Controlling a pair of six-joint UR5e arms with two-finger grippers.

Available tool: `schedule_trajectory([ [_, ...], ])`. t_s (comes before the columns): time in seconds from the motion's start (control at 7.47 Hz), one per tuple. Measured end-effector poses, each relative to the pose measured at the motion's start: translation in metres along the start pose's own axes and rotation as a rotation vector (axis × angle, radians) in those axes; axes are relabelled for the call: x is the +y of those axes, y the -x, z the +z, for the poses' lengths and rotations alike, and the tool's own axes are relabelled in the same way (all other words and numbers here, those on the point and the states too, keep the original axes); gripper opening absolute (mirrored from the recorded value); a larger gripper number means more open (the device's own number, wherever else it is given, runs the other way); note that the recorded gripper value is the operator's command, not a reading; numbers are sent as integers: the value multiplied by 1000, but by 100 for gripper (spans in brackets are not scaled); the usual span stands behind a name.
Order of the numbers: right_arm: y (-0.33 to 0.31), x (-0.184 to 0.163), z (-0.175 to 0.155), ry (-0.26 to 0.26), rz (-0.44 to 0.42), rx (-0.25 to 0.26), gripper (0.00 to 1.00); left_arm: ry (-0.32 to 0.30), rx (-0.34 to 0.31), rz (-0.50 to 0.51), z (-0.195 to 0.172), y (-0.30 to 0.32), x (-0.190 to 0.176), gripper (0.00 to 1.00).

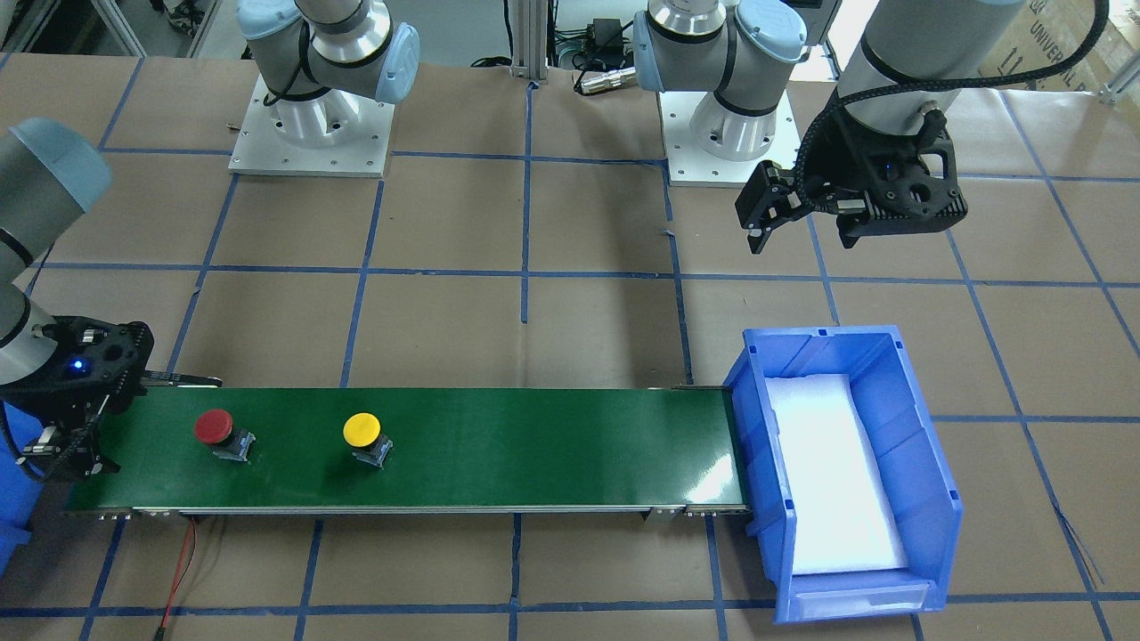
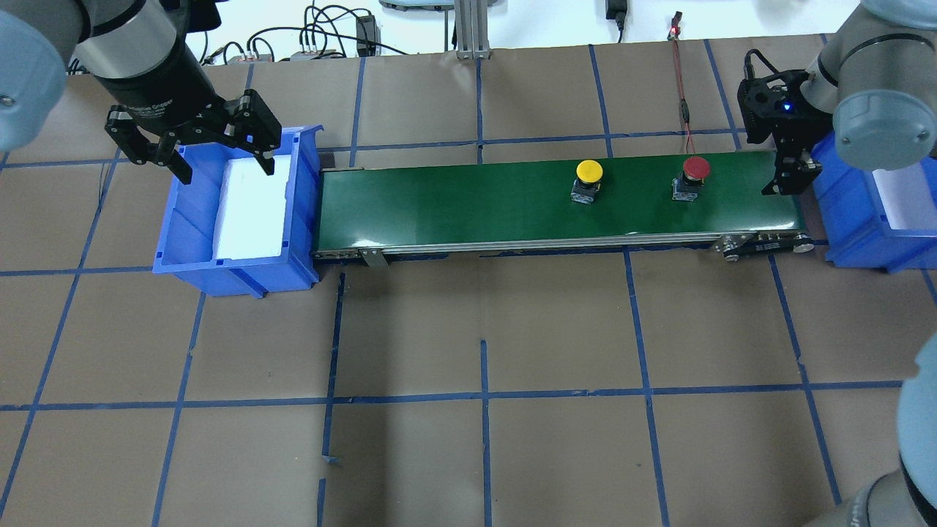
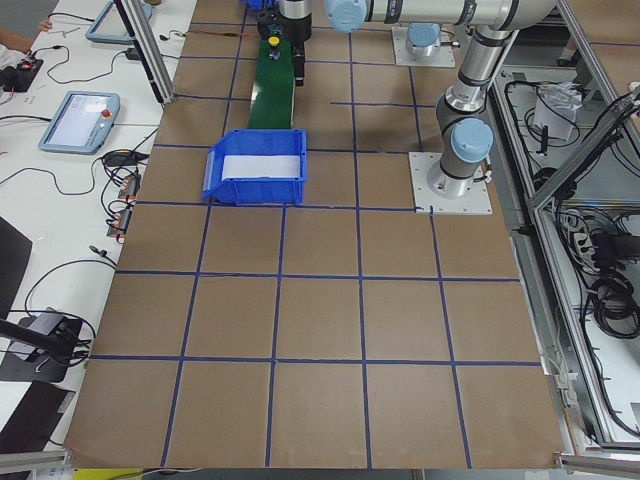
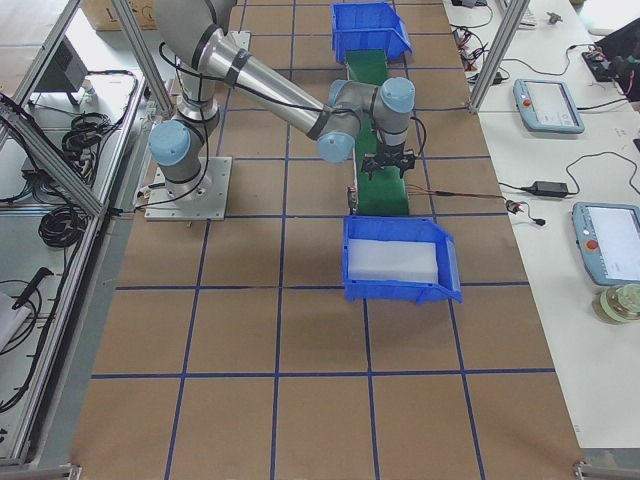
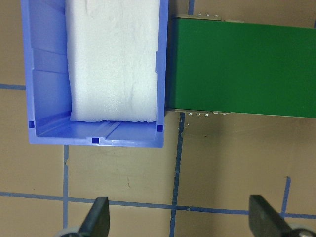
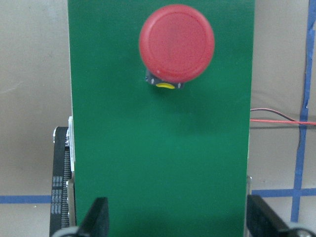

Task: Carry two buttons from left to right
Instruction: 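Lower the right gripper onto the red button at the belt end and close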

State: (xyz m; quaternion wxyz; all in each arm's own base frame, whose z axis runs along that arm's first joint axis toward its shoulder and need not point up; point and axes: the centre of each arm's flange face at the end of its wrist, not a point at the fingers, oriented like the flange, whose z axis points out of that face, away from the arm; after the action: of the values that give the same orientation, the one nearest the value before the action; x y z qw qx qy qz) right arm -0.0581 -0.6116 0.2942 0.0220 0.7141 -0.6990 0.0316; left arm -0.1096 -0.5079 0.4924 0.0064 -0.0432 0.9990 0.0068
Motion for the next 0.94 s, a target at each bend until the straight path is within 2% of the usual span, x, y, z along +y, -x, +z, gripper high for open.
schedule_trajectory([
  [0.54, -3, -26, -3, 1, -8, 6, 97, 1, 1, 0, 1, 0, 1, 100],
  [0.94, -4, -44, 6, -7, -13, -9, 97, 1, 0, 0, 0, 0, 1, 100],
])
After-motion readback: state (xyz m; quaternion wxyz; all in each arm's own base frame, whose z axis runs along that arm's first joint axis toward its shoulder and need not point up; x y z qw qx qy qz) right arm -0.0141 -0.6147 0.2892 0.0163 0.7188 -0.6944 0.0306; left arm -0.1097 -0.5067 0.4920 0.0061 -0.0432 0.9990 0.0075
